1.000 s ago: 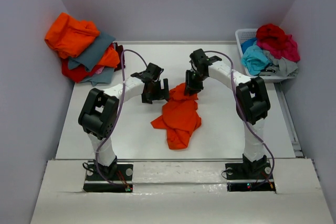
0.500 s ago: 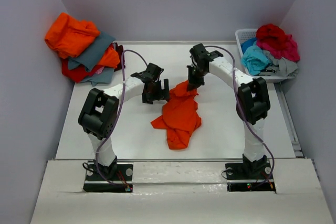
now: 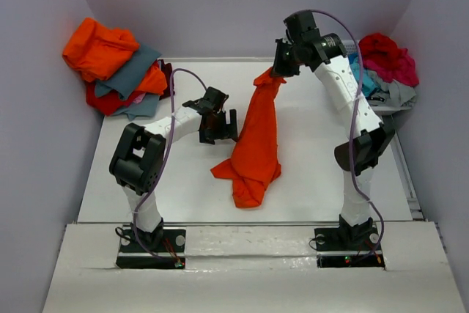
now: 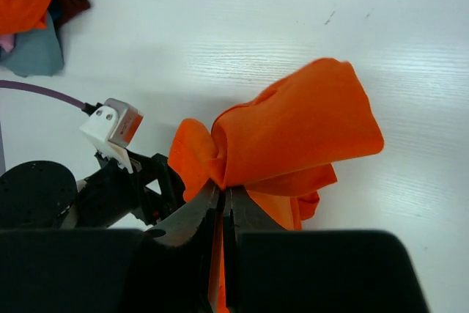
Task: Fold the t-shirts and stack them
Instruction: Flatten the tshirt out
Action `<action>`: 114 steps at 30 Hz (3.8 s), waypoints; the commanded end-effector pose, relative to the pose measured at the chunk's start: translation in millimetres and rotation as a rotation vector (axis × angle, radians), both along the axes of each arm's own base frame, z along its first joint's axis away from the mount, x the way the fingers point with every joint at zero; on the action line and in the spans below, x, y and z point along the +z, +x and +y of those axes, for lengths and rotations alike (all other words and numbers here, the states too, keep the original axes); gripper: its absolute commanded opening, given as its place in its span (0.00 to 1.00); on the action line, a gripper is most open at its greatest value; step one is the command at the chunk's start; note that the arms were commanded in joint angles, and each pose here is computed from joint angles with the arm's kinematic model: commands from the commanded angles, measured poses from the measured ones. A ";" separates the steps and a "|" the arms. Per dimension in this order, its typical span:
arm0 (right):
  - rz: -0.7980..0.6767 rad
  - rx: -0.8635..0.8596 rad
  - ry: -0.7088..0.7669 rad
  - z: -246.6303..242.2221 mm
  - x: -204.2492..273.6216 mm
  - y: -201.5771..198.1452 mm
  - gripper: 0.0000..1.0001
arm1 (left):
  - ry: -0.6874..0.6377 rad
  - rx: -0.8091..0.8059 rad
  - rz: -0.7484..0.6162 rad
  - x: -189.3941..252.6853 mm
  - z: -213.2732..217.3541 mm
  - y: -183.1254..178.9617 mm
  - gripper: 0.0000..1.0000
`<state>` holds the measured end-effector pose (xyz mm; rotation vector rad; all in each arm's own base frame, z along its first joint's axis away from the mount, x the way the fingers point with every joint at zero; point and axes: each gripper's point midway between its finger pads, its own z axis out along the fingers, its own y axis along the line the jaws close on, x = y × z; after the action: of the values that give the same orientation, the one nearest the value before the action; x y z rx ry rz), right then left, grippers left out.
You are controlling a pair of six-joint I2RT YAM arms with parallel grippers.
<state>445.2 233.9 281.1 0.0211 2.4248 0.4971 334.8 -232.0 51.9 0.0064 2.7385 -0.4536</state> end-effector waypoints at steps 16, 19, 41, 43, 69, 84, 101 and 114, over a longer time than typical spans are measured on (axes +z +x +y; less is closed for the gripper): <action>-0.274 -0.293 -0.084 -108.6 116.5 -29.2 0.07 | -0.012 -0.063 -0.029 15.5 -15.7 13.7 0.97; -0.229 -0.294 -0.101 -112.2 102.4 -28.1 0.07 | 0.001 -0.077 -0.014 12.2 -13.5 9.9 0.96; -0.154 -0.216 -0.038 -93.1 82.2 -37.2 0.07 | 0.115 -0.097 0.071 -19.1 -23.4 24.3 0.88; -0.150 -0.216 -0.042 -94.0 79.9 -38.9 0.07 | 0.106 -0.106 0.082 -21.7 -26.9 25.0 0.88; -0.130 -0.205 -0.038 -92.8 71.8 -44.0 0.07 | -0.012 -0.202 0.122 -26.3 -52.5 5.8 0.06; -0.164 -0.227 -0.058 -102.9 81.0 -52.8 0.07 | 0.140 0.070 -0.362 142.1 0.6 65.6 0.06; -0.193 -0.316 -0.106 -129.9 91.1 -78.7 0.07 | 0.176 0.359 -0.561 242.9 64.5 56.5 0.06; -0.167 -0.417 -0.175 -154.4 78.6 -95.3 0.07 | 0.189 0.495 -0.682 291.6 110.4 51.3 0.06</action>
<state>358.1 94.8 340.0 0.3286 2.2931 0.1303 383.5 -144.5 313.2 -0.3030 2.1092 -0.0695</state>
